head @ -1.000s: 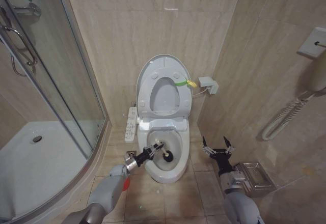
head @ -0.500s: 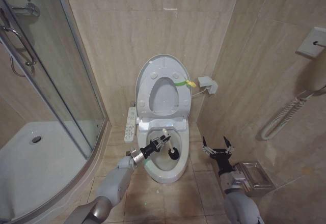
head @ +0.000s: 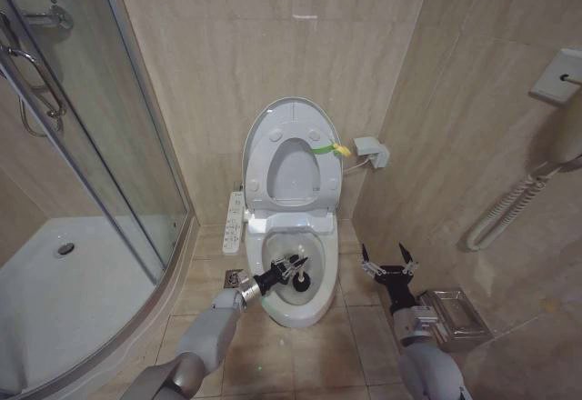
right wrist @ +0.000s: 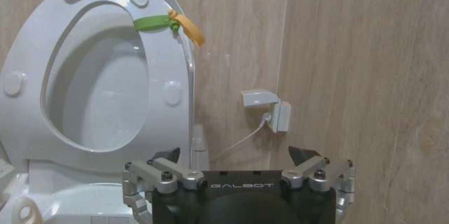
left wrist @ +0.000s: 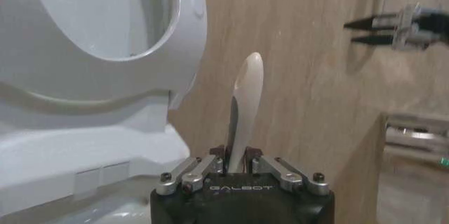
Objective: Open the toilet lid, clean the toilet bowl with a toilet brush, close the toilet lid, and flush.
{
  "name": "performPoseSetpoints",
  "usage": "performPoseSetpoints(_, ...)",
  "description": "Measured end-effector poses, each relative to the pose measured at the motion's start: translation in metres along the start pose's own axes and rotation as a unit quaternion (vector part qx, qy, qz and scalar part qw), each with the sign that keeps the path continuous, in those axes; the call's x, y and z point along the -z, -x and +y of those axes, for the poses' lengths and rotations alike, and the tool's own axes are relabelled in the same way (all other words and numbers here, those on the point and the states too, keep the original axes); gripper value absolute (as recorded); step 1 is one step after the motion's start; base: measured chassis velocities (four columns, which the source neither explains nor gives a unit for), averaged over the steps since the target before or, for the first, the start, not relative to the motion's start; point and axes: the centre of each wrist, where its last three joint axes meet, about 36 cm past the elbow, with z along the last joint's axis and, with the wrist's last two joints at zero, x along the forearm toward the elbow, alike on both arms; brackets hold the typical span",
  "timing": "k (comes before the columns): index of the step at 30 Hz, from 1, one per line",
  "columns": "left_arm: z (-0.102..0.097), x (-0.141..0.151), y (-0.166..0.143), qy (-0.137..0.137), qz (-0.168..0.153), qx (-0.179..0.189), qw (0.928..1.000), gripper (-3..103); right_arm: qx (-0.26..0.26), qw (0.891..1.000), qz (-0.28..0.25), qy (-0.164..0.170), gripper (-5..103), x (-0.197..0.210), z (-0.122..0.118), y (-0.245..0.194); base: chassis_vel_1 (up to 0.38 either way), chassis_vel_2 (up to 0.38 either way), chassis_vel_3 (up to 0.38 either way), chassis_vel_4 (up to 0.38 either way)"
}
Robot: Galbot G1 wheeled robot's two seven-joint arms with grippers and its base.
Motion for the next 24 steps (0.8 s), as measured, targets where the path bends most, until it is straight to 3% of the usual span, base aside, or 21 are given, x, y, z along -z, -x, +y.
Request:
performPoseSetpoints(4,0.007,0.002,-0.01,0.011,0.011,0.005,0.9999,18,0.0,1.0,0.0,0.0,100,0.0,0.0,0.0,0.0,0.0,0.0,0.0)
performPoseSetpoints(12,0.002,-0.004,-0.012,0.007,0.017,0.006,0.9998,18,0.0,1.0,0.0,0.0,100,0.0,0.0,0.0,0.0,0.0,0.0,0.0)
performPoseSetpoints(16,0.0,-0.002,-0.01,0.008,0.008,0.009,0.9999,18,0.0,1.0,0.0,0.0,100,0.0,0.0,0.0,0.0,0.0,0.0,0.0)
performPoseSetpoints(24,0.015,0.014,-0.009,0.03,0.007,0.009,0.9995,18,0.0,1.0,0.0,0.0,100,0.0,0.0,0.0,0.0,0.0,0.0,0.0)
